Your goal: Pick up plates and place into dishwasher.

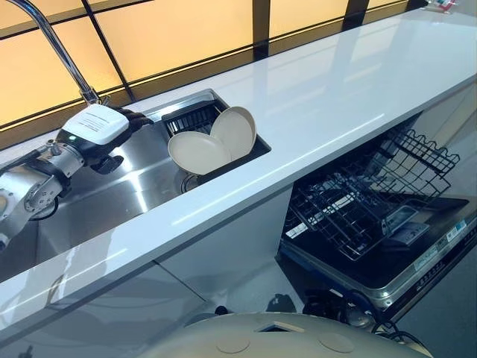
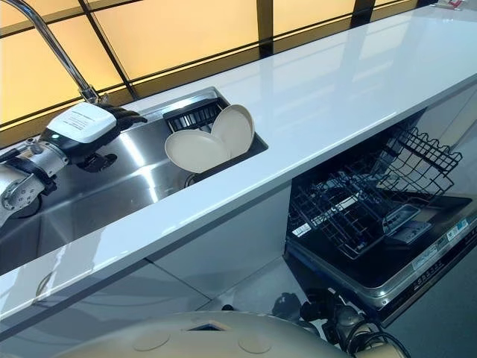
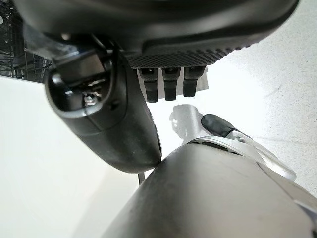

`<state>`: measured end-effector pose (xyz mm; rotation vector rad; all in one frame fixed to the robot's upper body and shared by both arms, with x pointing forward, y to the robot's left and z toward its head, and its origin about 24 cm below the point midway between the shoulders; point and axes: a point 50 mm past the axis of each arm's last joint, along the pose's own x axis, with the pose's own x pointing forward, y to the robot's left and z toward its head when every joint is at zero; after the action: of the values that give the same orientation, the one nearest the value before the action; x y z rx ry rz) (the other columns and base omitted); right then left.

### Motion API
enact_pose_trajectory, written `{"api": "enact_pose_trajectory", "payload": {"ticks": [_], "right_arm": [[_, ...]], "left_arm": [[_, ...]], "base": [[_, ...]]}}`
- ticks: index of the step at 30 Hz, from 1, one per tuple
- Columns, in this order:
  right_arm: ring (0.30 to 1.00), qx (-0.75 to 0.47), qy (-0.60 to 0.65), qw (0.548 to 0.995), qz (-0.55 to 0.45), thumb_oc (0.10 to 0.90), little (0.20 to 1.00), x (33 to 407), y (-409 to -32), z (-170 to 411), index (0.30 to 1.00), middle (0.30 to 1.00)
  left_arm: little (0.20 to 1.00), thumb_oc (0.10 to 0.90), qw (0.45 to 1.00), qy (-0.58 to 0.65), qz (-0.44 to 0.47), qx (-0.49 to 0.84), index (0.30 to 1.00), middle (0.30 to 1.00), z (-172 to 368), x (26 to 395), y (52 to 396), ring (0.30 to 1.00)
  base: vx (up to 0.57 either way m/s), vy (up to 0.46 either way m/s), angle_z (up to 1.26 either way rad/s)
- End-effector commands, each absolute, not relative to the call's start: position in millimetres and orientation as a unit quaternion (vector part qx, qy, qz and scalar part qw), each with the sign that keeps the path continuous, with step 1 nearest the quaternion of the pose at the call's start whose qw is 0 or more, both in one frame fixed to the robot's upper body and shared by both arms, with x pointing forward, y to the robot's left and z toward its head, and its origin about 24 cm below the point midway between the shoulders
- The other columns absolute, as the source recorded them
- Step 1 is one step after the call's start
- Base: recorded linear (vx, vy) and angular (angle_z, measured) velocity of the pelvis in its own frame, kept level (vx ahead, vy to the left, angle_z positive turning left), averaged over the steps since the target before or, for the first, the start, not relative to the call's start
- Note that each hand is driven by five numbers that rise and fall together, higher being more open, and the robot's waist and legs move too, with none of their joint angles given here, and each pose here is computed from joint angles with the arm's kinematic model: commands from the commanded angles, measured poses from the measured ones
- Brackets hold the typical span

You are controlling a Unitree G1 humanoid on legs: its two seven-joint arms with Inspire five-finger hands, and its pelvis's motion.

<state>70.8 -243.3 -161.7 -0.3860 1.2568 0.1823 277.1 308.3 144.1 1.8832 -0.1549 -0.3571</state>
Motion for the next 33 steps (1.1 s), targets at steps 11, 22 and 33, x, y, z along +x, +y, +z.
{"api": "enact_pose_trajectory", "payload": {"ticks": [11, 22, 33], "right_arm": [[0.9, -0.211, 0.591, 0.773, 0.095, 0.8, 0.9, 71, -261, -157, 0.9, 0.9], [0.9, -0.209, 0.592, 0.773, 0.096, 0.8, 0.9, 72, -257, -158, 0.9, 0.9], [0.9, -0.211, 0.591, 0.772, 0.101, 0.8, 0.9, 73, -255, -159, 0.9, 0.9]], "left_arm": [[0.9, 0.8, 0.571, -0.193, -0.031, 0.797, 0.9, 0.9, 205, 305, 288, 0.9], [0.9, 0.8, 0.581, -0.193, -0.051, 0.789, 0.9, 0.9, 184, 316, 270, 0.9], [0.9, 0.8, 0.59, -0.17, -0.056, 0.788, 0.9, 0.9, 166, 326, 262, 0.9]], "base": [[0.0, 0.0, 0.0], [0.01, -0.006, -0.05], [0.0, -0.001, -0.01]]}}
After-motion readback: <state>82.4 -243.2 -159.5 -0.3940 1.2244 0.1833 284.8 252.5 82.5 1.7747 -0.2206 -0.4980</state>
